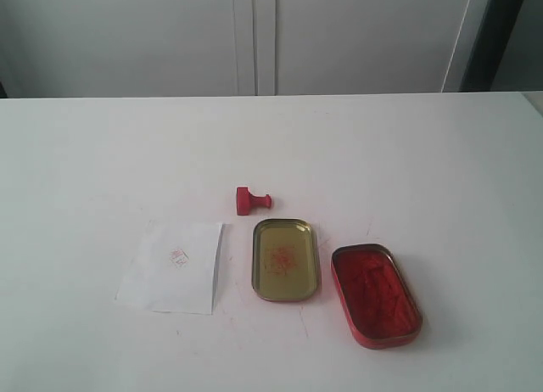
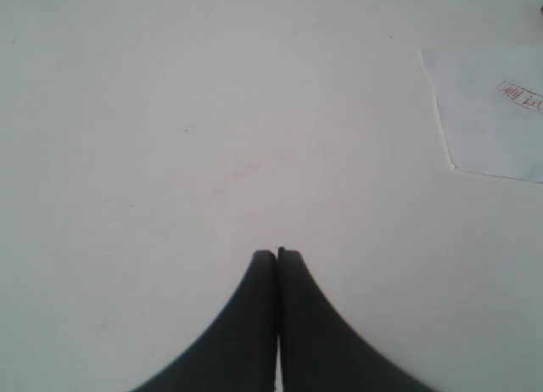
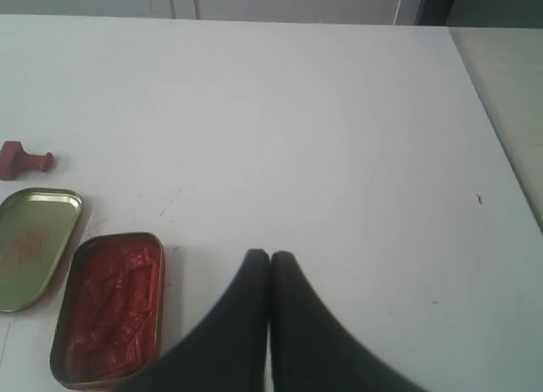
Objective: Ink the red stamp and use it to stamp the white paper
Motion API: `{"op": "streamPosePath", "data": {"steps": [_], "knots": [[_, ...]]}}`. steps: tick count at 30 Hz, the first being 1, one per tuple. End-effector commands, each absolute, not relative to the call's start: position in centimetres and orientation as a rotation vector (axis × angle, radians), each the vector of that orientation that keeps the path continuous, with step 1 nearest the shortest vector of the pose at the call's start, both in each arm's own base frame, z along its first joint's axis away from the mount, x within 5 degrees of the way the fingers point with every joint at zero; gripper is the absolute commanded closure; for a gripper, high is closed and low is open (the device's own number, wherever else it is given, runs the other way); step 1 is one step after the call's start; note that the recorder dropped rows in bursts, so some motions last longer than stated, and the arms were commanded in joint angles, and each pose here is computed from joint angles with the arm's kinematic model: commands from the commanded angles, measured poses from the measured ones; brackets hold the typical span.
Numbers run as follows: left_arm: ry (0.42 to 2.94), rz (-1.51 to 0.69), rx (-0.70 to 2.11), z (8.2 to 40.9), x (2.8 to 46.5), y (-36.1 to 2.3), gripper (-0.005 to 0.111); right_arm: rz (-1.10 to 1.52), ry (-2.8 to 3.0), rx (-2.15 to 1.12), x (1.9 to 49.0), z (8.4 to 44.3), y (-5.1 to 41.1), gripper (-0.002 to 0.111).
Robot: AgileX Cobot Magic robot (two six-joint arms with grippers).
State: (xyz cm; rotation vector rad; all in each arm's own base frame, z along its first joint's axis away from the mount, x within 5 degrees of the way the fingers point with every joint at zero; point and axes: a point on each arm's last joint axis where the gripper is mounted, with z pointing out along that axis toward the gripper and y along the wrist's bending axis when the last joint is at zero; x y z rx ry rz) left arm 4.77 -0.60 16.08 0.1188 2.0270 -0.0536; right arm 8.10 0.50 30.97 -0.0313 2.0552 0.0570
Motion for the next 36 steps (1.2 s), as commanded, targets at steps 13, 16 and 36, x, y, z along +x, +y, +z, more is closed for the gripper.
{"op": "streamPosePath", "data": {"steps": [13,16,36], "knots": [[2.048,-0.056,0.117,15.7,4.7,-0.6,0.107,0.061,1.911,-0.049,8.5,28.1,0.6,0.108],[2.048,-0.056,0.117,15.7,4.7,-0.6,0.107,0.061,1.911,-0.049,8.5,28.1,0.6,0.108],[2.048,-0.056,0.117,15.7,4.7,-0.6,0.107,0.06,1.917,-0.049,8.5,28.0,0.6,0.108]]}}
